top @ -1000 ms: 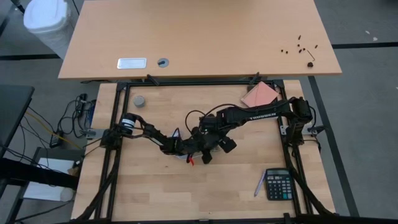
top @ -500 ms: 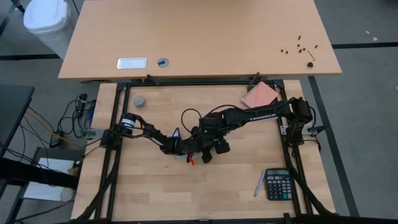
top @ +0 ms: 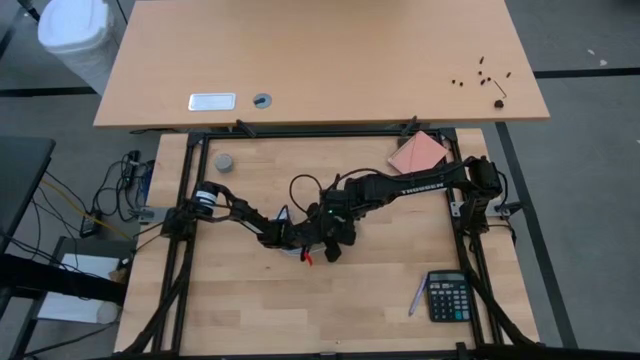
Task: Screw lightbulb
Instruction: Insert the lightbulb into the lamp
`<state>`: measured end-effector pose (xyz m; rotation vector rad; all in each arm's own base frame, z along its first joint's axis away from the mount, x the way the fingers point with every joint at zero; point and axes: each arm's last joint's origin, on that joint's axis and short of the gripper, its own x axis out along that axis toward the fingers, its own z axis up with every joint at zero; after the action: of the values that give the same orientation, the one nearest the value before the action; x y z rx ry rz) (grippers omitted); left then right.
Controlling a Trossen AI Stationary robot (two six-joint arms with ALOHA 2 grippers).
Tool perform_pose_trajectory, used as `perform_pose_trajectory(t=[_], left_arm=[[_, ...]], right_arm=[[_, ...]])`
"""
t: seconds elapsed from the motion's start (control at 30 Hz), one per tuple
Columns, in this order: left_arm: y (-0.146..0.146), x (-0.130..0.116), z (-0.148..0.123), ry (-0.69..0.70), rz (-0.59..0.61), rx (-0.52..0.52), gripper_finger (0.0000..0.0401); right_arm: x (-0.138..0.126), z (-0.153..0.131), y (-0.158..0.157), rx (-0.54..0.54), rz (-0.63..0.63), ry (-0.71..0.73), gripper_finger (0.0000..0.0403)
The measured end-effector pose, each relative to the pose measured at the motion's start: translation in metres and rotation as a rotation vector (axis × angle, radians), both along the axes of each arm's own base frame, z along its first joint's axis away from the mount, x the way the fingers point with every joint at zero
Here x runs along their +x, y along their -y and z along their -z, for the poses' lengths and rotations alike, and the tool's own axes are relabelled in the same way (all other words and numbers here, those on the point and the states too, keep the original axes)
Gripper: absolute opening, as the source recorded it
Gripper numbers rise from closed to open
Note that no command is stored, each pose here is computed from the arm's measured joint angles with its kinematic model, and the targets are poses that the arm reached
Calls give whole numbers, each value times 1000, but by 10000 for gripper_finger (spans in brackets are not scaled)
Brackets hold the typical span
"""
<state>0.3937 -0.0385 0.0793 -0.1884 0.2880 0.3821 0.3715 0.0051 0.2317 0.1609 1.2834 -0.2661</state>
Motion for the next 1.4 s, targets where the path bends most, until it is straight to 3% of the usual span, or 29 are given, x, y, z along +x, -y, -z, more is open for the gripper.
perform_pose_trajectory(t=[0.27, 0.47, 0.67, 1.0, 1.4], left_arm=[[0, 0, 0, 2, 3, -5, 193], [0, 0, 0, 2, 3, -5, 193], [0, 0, 0, 1, 4, -1, 193], [0, 0, 0, 0, 4, 2, 193], [0, 0, 0, -1, 4, 2, 193]], right_arm=[[0, 0, 5, 59, 262, 27, 270], [0, 0, 6, 64, 270, 28, 270], [1, 0, 6, 18, 89, 21, 297], [1, 0, 5, -30, -297, -18, 391], [3, -18, 1, -133, -696, -45, 398]])
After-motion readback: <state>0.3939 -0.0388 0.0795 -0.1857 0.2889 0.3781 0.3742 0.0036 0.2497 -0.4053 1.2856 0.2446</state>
